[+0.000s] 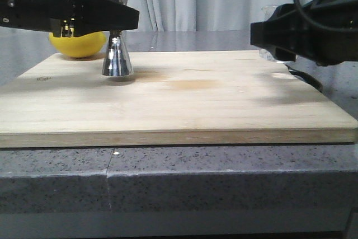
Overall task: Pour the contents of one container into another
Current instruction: 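Tilt the beaker upright and lower it back onto the board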
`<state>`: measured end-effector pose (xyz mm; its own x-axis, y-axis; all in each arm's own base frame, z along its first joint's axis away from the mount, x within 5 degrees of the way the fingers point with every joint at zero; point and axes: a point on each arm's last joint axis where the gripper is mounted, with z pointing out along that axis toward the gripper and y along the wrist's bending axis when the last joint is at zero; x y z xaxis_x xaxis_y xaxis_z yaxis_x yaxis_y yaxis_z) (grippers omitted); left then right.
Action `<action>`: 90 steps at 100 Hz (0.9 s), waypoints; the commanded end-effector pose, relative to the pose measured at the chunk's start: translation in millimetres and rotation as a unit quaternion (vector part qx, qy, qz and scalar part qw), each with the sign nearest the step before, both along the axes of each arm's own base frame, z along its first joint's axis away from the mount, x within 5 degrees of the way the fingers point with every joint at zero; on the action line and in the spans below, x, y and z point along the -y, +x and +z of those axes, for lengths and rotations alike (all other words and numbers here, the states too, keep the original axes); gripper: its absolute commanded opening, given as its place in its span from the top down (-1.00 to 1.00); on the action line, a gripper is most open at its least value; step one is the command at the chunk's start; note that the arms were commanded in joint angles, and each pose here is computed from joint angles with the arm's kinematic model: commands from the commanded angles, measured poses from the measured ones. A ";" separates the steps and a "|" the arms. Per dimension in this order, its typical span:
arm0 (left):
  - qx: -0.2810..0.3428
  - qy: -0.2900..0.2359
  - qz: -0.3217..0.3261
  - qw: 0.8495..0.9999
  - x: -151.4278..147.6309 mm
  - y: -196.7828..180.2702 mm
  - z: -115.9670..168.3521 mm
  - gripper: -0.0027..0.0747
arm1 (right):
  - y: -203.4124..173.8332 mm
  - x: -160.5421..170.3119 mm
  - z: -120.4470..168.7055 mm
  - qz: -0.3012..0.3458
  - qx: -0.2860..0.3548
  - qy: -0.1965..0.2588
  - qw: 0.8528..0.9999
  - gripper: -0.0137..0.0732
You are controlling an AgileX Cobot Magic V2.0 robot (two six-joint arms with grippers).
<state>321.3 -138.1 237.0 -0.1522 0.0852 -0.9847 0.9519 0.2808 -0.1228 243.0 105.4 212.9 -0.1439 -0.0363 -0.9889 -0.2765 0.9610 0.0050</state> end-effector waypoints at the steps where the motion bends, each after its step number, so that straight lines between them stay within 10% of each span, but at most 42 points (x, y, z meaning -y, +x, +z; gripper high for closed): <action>1: 0.033 -0.073 -0.025 0.996 3.6 -5.8 32.0 0.45 | 5.4 -2.1 12.1 -0.002 0.064 0.014 0.998 -0.07; 70: 0.033 -0.073 -0.025 0.996 3.6 -5.8 32.0 0.45 | 11.6 -11.6 -4.1 0.031 0.070 -0.007 0.997 -0.09; 90: 0.033 -0.073 -0.025 0.996 3.6 -5.8 32.0 0.45 | 11.5 -11.5 -2.8 0.031 0.075 -0.005 0.997 -0.56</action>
<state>321.3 -138.1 237.0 -0.1522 0.0852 -0.9847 0.9519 0.2808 -0.1228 252.2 115.3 189.3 -0.1227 -0.0951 -0.9879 -0.3333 0.9415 -0.0492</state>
